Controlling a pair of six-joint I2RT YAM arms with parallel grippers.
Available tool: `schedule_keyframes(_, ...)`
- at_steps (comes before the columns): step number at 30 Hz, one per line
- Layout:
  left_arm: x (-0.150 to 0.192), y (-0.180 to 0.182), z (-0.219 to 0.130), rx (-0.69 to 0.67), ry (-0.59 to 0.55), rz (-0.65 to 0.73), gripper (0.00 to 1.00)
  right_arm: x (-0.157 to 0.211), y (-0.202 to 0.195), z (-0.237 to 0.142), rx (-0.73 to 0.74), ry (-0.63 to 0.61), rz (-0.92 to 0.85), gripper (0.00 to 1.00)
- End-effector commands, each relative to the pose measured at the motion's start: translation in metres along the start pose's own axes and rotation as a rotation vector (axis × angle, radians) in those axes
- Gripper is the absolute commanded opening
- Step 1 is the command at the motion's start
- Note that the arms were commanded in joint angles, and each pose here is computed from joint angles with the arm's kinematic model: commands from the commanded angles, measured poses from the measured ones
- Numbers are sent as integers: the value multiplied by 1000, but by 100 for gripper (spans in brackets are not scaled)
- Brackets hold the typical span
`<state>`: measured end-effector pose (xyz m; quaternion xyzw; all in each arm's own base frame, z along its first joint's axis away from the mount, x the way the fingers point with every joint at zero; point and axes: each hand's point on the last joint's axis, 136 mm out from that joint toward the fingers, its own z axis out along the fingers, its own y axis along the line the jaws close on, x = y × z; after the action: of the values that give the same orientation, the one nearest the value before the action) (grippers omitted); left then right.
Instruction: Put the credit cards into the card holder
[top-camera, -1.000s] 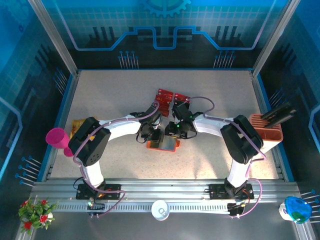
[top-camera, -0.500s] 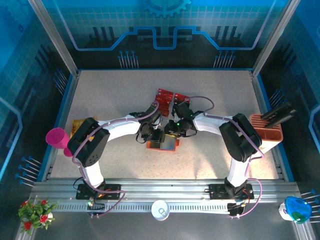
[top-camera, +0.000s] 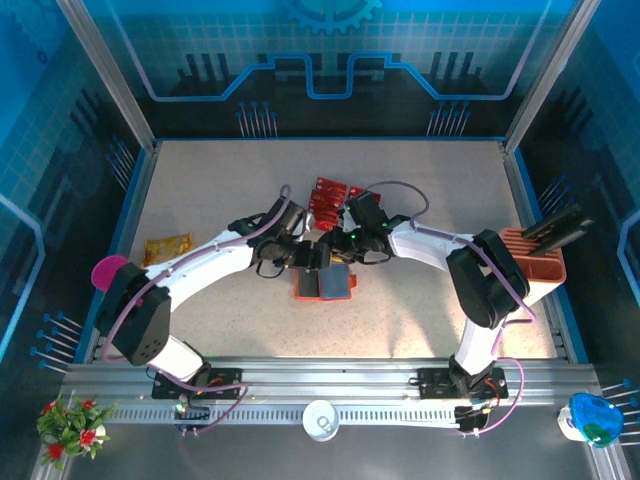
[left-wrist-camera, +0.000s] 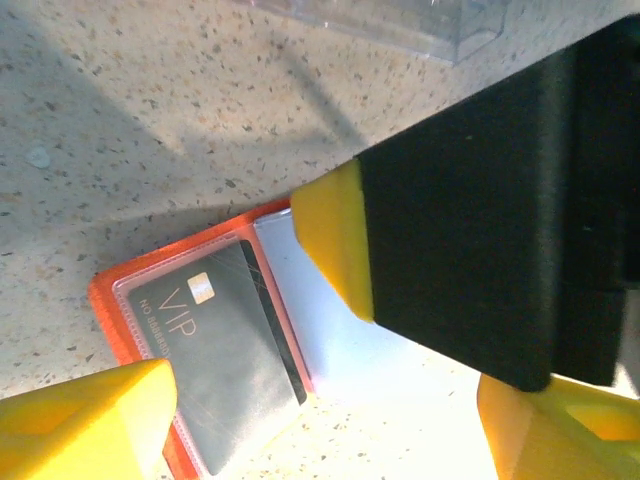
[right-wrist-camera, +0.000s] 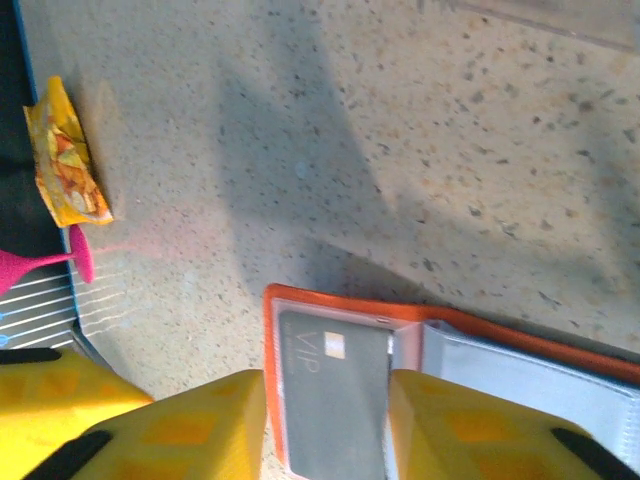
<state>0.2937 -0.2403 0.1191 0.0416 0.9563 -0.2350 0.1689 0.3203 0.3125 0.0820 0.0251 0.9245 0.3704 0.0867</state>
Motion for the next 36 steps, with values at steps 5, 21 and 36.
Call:
schedule_keyframes(5, -35, 15, -26, 26, -157, -123, 81, 32, 22, 17, -23, 94, -25, 43)
schedule_keyframes(21, -40, 41, -37, 4, -192, -202, 81, 54, 24, 74, -19, 167, 5, 43)
schedule_keyframes(36, -32, 48, -33, 5, -166, -206, 82, 48, 33, 74, -50, 134, -8, 43)
